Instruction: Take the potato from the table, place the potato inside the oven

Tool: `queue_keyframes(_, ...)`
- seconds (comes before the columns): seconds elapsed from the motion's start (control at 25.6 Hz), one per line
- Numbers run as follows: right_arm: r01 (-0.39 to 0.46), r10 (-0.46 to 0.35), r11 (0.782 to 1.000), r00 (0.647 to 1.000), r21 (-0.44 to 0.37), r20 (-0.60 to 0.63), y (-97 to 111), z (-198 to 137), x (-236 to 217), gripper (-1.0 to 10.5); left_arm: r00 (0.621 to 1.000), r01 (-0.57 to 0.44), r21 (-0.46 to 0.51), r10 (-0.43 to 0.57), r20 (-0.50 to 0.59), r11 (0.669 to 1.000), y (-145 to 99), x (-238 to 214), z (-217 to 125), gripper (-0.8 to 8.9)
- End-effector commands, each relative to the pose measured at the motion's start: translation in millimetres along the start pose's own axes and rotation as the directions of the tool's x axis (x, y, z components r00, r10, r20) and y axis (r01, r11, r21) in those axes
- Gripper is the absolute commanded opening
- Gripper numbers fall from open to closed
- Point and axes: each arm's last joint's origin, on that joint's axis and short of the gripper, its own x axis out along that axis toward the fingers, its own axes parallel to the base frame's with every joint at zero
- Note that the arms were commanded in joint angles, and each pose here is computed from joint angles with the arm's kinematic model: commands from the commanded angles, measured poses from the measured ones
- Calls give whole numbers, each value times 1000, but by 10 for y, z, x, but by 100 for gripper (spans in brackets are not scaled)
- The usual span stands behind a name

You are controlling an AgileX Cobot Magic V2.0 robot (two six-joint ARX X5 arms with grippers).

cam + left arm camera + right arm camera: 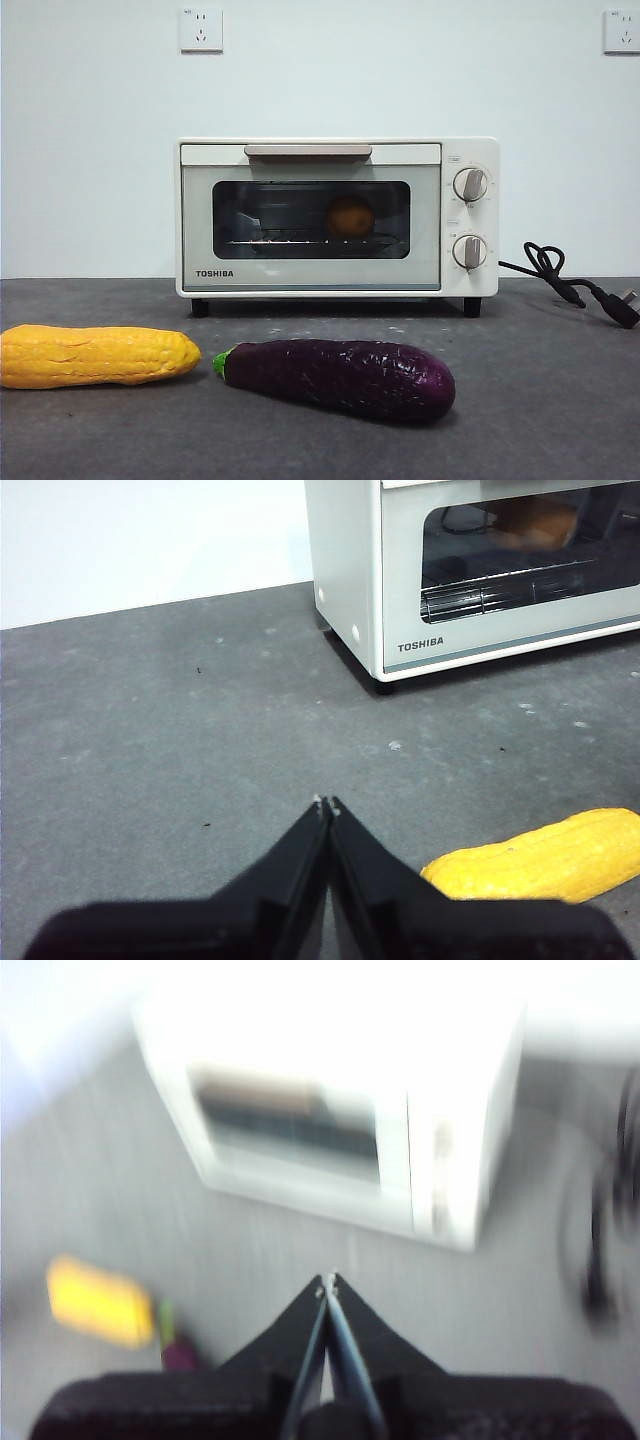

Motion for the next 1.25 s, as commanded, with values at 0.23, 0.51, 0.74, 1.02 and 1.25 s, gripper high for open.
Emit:
queue_keyframes(0.23,227,-236,972,926,63,295,-257,-1071,245,1,1000,0,-12,0,-12,1000,-1,12,-43,-4)
queue_keyframes(0.51,250,-295,950,914,184,277,-350,-1755,490,1,1000,0,-12,0,-12,1000,-1,12,-43,-4)
queue_keyframes(0.74,268,-300,946,938,184,176,-379,-2022,590,1,1000,0,-12,0,-12,1000,-1,12,-43,-4)
queue_keyframes(1.02,282,-302,950,939,136,163,-379,-2033,591,1,1000,0,-12,0,-12,1000,-1,12,-43,-4)
queue_keyframes(1.25,283,-303,950,939,135,162,-380,-2033,593,1,1000,0,-12,0,-12,1000,-1,12,-43,-4)
